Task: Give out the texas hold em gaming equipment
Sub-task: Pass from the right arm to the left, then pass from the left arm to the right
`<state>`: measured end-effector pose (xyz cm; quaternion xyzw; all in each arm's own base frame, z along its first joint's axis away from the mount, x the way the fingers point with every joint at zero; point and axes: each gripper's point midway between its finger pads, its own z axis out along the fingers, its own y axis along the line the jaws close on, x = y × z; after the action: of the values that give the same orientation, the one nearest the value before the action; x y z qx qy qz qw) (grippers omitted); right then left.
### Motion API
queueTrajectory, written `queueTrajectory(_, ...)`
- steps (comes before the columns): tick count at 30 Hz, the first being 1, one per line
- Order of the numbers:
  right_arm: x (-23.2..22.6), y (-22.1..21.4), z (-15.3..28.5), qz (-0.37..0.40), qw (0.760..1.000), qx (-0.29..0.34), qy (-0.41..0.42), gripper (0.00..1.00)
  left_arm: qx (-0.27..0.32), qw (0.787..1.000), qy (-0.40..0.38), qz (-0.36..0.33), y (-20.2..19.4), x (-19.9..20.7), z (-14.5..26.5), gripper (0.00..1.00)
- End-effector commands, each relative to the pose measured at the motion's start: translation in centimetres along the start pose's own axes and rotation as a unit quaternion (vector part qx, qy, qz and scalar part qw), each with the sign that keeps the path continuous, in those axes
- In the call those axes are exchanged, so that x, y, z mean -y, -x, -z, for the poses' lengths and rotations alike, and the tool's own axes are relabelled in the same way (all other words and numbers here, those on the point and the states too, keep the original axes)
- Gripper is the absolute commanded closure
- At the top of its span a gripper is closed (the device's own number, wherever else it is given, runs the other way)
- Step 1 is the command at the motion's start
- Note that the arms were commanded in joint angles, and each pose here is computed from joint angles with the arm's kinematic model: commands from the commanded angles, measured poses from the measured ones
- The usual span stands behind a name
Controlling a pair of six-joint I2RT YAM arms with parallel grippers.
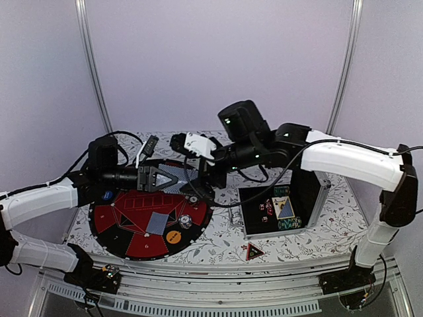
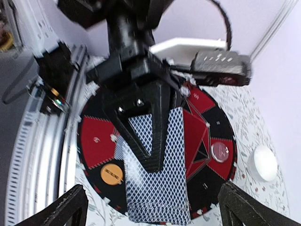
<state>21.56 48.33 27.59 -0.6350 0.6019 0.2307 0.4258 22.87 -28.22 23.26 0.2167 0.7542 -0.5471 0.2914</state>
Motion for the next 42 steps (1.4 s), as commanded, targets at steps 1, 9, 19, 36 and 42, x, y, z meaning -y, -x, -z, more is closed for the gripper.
queueTrajectory(1,-0.6,5.1,6.5,-0.064,0.979,0.165,0.102,0.01,0.025,0.995,-0.038,-0.091,1.5,3.6,0.9,1.0)
queueTrajectory(9,1.5,4.0,6.9,-0.244,0.936,0.223,0.123,0.19,0.079,0.984,-0.058,-0.152,2.9,7.0,2.3,1.0)
queueTrajectory(19,-0.6,4.6,4.1,-0.266,0.915,0.233,0.192,0.51,0.095,0.981,-0.076,-0.154,3.3,8.2,2.3,1.0)
queueTrajectory(36,-0.4,4.9,3.2,-0.285,0.904,0.239,0.211,0.98,0.083,0.981,-0.066,-0.165,2.7,7.7,1.8,0.99)
queueTrajectory(42,0.6,3.1,2.9,-0.329,0.903,0.193,0.199,0.98,0.096,0.946,0.14,-0.277,5.1,4.2,3.8,0.02)
